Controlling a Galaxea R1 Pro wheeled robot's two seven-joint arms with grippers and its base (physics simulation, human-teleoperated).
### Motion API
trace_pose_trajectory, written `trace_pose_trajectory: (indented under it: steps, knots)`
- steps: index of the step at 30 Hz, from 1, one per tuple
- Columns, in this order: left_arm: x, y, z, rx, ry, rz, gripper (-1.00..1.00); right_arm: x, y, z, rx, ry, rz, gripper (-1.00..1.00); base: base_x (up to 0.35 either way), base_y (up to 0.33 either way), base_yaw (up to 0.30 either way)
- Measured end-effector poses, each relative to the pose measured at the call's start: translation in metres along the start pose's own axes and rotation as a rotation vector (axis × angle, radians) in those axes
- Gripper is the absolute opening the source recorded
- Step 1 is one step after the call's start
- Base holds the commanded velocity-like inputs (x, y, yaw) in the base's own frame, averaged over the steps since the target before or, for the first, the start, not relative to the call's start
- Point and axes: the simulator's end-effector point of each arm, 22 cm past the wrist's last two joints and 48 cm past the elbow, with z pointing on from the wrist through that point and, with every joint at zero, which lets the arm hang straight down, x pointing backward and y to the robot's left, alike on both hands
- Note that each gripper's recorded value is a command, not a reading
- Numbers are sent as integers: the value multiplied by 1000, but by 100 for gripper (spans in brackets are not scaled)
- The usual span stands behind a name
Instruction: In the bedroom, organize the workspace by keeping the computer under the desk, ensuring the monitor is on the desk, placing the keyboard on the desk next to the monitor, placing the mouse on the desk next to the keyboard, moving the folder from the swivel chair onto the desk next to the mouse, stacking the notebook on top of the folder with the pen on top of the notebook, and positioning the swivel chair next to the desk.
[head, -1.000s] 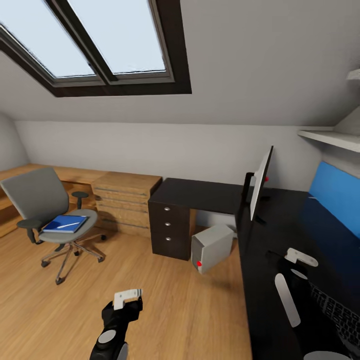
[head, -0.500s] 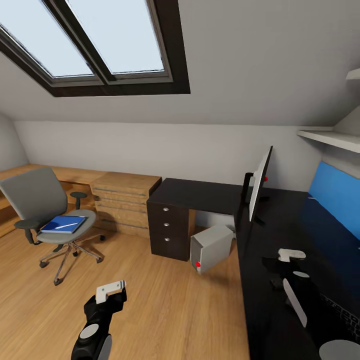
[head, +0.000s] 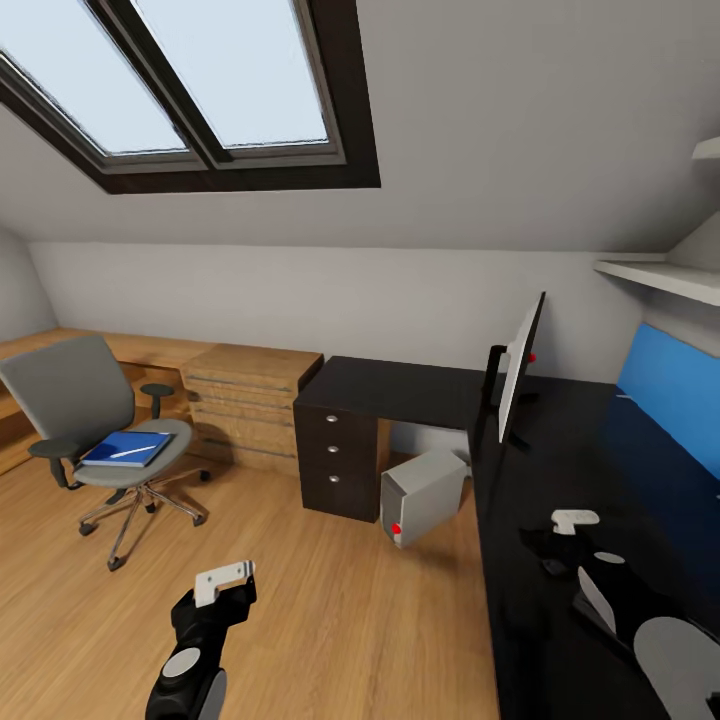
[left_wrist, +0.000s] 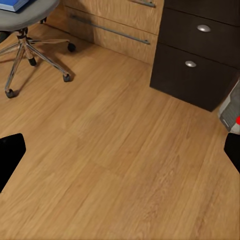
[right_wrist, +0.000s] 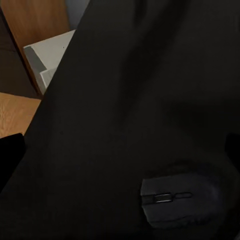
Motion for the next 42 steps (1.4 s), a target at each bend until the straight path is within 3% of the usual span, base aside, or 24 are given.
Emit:
trace_pose_trajectory:
  steps: [2,11,15,26,33,42]
  knots:
    - [0,-4,-1,9,-2,4,100,3,-2,-2,-31,7,-3,100,0,-117,0]
    - [0,-10,-2,20,-1,9,100,6,-4,-2,-39,14,-5,100,0,-76,0]
    - [-16,-10,-6,24,-32,-5,100,29,-25,-5,-9,64,8,100,0,0,0]
    - [-31,-17,-10,42,-61,-27,100,36,-43,-5,36,73,9,100,0,0,0]
    - [-19,-23,-7,72,-16,-74,100,41,-44,0,41,70,8,100,0,0,0]
    - [-9,-24,0,74,-11,-78,100,49,-41,8,35,65,8,100,0,0,0]
